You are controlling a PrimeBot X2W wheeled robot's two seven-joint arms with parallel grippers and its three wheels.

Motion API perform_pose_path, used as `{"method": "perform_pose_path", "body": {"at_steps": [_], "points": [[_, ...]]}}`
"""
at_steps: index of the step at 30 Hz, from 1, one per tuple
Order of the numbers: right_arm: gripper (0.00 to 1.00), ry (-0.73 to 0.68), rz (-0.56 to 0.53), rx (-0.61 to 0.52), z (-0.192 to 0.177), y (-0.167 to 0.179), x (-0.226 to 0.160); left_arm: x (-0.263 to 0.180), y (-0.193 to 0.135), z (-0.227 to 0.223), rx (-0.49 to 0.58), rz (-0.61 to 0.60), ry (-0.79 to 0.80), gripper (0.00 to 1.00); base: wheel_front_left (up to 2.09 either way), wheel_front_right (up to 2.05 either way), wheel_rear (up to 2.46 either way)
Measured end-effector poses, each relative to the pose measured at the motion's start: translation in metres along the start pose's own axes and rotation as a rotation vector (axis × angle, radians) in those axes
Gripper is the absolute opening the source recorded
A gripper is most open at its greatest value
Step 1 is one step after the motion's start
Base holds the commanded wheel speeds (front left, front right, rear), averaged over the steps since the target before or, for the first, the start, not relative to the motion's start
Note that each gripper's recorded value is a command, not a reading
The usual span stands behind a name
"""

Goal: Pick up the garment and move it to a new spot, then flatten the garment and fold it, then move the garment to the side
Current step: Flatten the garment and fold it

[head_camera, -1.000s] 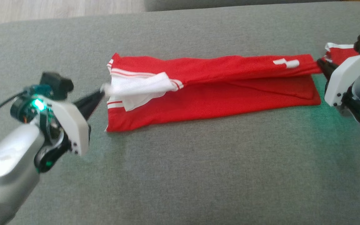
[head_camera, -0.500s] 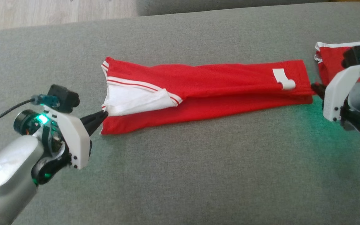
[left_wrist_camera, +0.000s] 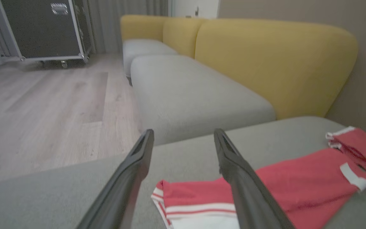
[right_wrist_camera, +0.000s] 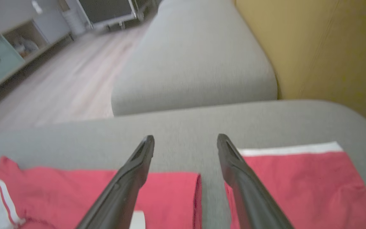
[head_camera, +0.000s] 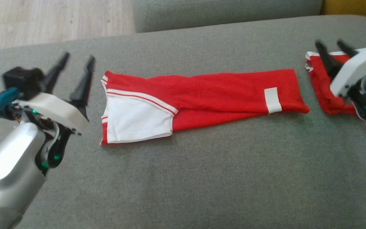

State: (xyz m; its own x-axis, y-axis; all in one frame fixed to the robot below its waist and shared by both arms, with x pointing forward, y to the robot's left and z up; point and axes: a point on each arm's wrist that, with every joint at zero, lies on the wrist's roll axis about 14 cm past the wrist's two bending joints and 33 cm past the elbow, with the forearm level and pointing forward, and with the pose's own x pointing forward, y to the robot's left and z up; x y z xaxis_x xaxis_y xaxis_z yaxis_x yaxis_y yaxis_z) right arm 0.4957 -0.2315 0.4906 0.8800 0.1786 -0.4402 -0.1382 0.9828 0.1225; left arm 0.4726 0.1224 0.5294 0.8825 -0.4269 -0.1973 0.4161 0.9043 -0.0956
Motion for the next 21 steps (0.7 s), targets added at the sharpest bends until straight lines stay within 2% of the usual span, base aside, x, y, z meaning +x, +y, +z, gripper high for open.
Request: {"method": "perform_pose_path", "body": {"at_steps": [5, 7, 9, 13, 17, 21], "points": [[1.00, -0.318, 0.035, 0.043, 0.056, 0.021, -0.012, -0.007, 0.007, 0.045, -0.058, 0.099, -0.266, 1.00, 0.00, 0.00, 0.00], [1.00, -0.429, 0.043, 0.055, 0.071, 0.028, -0.018, -0.011, 0.010, 0.048, -0.070, 0.143, -0.308, 1.00, 0.00, 0.00, 0.00], [1.00, -0.482, 0.043, 0.029, 0.077, 0.033, -0.022, -0.015, 0.012, 0.045, -0.067, 0.191, -0.324, 1.00, 0.00, 0.00, 0.00], [1.00, -0.496, 0.036, 0.060, 0.053, 0.045, -0.024, -0.026, 0.005, 0.035, -0.051, 0.250, -0.357, 1.00, 0.00, 0.00, 0.00], [1.00, -0.527, 0.017, 0.077, 0.034, 0.052, -0.034, -0.038, 0.001, 0.010, -0.088, 0.295, -0.339, 1.00, 0.00, 0.00, 0.00], [1.00, -0.476, 0.006, 0.105, -0.014, 0.072, -0.039, -0.052, -0.004, -0.028, -0.089, 0.305, -0.274, 1.00, 0.00, 0.00, 0.00]]}}
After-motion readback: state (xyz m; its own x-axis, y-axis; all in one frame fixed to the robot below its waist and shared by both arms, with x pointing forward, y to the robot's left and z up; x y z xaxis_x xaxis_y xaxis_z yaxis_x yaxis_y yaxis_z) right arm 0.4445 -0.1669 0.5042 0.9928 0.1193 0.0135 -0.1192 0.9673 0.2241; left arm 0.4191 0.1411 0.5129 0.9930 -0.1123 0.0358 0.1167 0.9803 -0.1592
